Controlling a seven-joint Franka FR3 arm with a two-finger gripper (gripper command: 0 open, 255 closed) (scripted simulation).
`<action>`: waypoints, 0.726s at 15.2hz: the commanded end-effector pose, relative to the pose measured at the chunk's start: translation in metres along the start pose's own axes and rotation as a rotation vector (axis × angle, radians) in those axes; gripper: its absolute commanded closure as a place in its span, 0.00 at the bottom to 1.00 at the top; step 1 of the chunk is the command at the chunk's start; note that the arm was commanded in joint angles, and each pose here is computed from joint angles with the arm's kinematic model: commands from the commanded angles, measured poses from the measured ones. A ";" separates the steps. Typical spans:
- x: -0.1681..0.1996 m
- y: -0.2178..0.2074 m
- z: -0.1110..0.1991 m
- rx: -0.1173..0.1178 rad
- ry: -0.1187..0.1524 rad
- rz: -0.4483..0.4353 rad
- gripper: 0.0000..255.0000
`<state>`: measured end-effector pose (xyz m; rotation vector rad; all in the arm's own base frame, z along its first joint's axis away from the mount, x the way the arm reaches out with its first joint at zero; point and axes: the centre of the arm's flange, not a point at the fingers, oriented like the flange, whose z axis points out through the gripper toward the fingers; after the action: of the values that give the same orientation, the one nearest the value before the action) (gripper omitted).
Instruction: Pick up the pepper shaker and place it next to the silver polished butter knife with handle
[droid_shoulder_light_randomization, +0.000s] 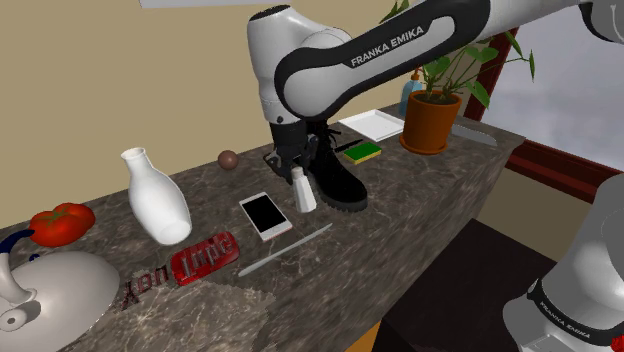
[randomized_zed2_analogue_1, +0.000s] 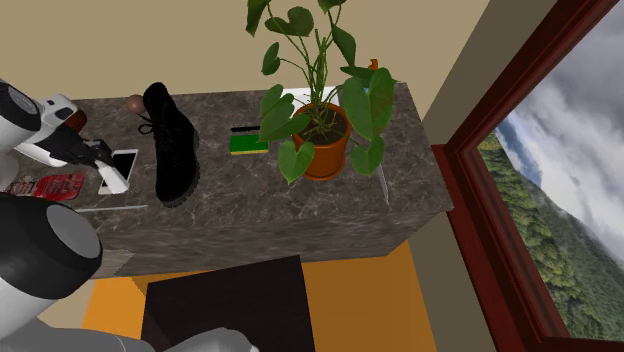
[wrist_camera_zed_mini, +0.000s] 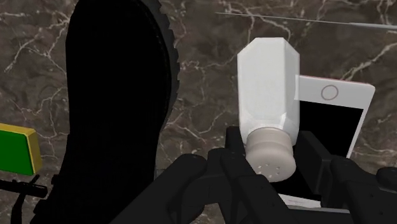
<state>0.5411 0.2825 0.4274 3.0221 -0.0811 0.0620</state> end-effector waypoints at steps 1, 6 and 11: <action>-0.001 -0.002 0.012 0.000 0.001 0.000 1.00; -0.002 -0.005 0.038 0.000 0.001 0.000 1.00; -0.003 -0.008 0.060 0.000 0.001 0.000 1.00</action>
<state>0.5416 0.2830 0.3694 3.0220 -0.0811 0.0620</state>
